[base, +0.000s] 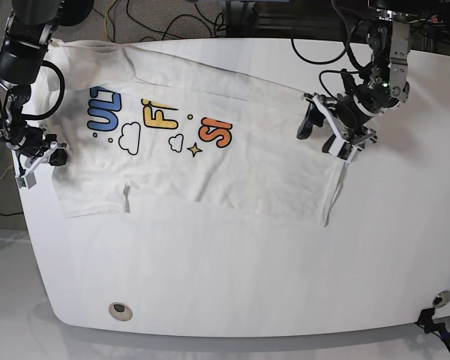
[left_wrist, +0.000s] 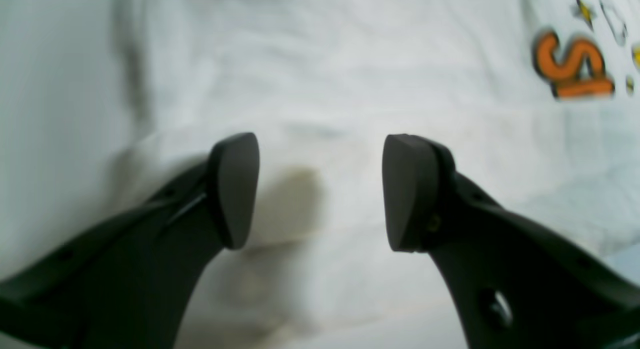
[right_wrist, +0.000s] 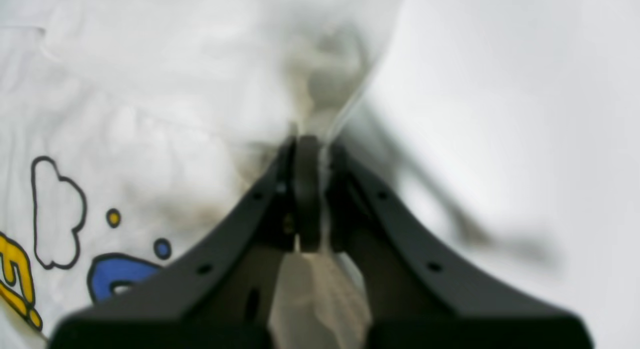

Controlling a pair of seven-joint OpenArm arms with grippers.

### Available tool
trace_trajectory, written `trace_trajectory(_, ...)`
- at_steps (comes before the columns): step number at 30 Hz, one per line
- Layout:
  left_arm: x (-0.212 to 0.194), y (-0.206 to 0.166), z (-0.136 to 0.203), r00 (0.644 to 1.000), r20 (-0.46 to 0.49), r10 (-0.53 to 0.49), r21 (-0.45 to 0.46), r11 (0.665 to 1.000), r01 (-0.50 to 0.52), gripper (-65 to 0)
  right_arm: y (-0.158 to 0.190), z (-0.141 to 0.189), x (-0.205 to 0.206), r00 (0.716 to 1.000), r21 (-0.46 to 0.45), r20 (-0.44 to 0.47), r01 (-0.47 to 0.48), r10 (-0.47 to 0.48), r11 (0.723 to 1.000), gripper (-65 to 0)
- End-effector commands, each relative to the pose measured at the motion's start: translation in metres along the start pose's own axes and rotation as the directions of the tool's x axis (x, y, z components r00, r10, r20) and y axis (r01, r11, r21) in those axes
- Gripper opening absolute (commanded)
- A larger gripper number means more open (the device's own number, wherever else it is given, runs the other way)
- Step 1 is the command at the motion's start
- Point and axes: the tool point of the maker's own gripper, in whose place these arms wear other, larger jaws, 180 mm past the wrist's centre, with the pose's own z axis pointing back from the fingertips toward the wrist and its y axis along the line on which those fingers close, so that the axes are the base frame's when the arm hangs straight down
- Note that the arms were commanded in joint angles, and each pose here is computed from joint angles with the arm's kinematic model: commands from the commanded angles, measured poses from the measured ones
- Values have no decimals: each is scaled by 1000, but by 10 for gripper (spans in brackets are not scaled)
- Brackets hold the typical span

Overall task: Fold the T-shirt properly
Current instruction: 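Drag the pinched fabric with the left gripper toward the shirt's collar edge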

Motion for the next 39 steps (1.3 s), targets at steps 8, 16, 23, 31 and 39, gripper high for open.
trace_trajectory(8, 16, -7, 5, 998, 62, -31, -1, 1000, 31, -287, -6, 10, 23, 998, -12, 55, -21, 22, 1000, -650)
trace_trajectory(16, 6, 45, 66, 996, 84, -1, 201, 979, -16, -279, -6, 10, 22, 998, -11, 53, -20, 21, 1000, -650)
trace_trajectory(23, -18, 57, 82, 999, 37, 15, 226, 974, -22, -279, -6, 9, 20, 999, -11, 48, -19, 19, 1000, -650)
trace_trajectory(31, -42, 92, 91, 996, 11, 94, 304, 948, -93, -280, -6, 9, 20, 999, -11, 48, -19, 19, 1000, -650)
trace_trajectory(39, -47, 92, 69, 994, -1, 112, 242, 964, -109, -280, -5, 9, 20, 999, -9, 48, -18, 19, 1000, -650)
